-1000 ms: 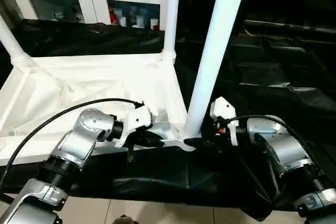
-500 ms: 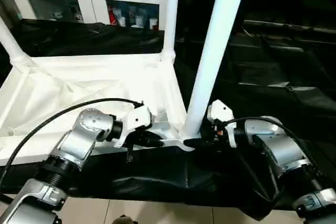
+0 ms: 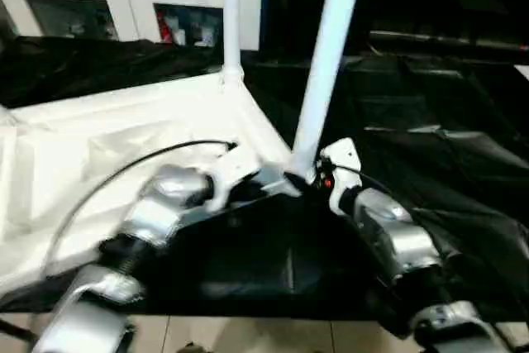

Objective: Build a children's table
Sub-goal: Rotate leg to tighten

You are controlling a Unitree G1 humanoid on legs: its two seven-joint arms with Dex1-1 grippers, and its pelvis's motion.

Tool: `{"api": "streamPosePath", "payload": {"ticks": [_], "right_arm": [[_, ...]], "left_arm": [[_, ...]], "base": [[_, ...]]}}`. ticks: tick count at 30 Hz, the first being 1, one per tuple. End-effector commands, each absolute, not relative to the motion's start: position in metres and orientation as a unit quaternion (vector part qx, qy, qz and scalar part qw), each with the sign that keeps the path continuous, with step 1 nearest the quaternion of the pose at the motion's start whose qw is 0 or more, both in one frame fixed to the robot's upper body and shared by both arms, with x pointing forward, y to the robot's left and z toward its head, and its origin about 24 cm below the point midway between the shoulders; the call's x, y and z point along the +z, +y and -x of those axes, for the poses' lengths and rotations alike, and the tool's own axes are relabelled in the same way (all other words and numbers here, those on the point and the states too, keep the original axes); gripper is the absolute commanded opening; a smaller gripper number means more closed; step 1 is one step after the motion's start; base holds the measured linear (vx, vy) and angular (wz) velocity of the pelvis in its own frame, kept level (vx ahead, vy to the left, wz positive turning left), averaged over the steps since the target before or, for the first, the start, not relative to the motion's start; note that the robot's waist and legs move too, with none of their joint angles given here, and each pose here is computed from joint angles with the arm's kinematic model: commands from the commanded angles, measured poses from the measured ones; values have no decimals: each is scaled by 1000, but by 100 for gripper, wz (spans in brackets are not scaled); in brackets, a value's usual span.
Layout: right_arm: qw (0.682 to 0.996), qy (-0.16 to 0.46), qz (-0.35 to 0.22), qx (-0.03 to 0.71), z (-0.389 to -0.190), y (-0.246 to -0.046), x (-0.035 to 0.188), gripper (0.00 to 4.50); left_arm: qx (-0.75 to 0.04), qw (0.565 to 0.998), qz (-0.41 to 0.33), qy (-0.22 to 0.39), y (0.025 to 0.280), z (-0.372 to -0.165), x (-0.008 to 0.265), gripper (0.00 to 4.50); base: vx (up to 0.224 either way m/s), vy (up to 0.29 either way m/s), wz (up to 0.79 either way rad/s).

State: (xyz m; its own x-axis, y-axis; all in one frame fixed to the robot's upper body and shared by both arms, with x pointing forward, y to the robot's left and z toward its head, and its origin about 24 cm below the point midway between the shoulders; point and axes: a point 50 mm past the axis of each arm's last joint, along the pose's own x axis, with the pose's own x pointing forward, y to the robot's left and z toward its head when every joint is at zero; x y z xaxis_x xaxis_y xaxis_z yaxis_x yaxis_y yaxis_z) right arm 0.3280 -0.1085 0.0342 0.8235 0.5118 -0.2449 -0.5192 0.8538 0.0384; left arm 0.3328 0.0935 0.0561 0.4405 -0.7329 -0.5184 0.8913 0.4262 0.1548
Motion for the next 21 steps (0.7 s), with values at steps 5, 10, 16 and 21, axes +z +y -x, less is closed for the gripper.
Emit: {"api": "streamPosePath", "payload": {"ticks": [5, 10, 16, 21], "right_arm": [[932, 112, -23, 345, -319, -76, 37, 307], [912, 98, -1, 398, -321, -93, 49, 370], [843, 102, 82, 522, -309, -119, 61, 377], [799, 135, 132, 571, -305, -141, 67, 377]], "left_arm": [[-509, 816, -191, 196, 73, -326, 42, 0], [-524, 805, -202, 190, 89, -323, 44, 0], [-578, 764, -215, 189, 108, -311, 48, 0], [-644, 715, -194, 189, 122, -295, 55, 0]], "base": [[0, 0, 0], [0, 0, 0], [0, 0, 0], [0, 0, 0]]}}
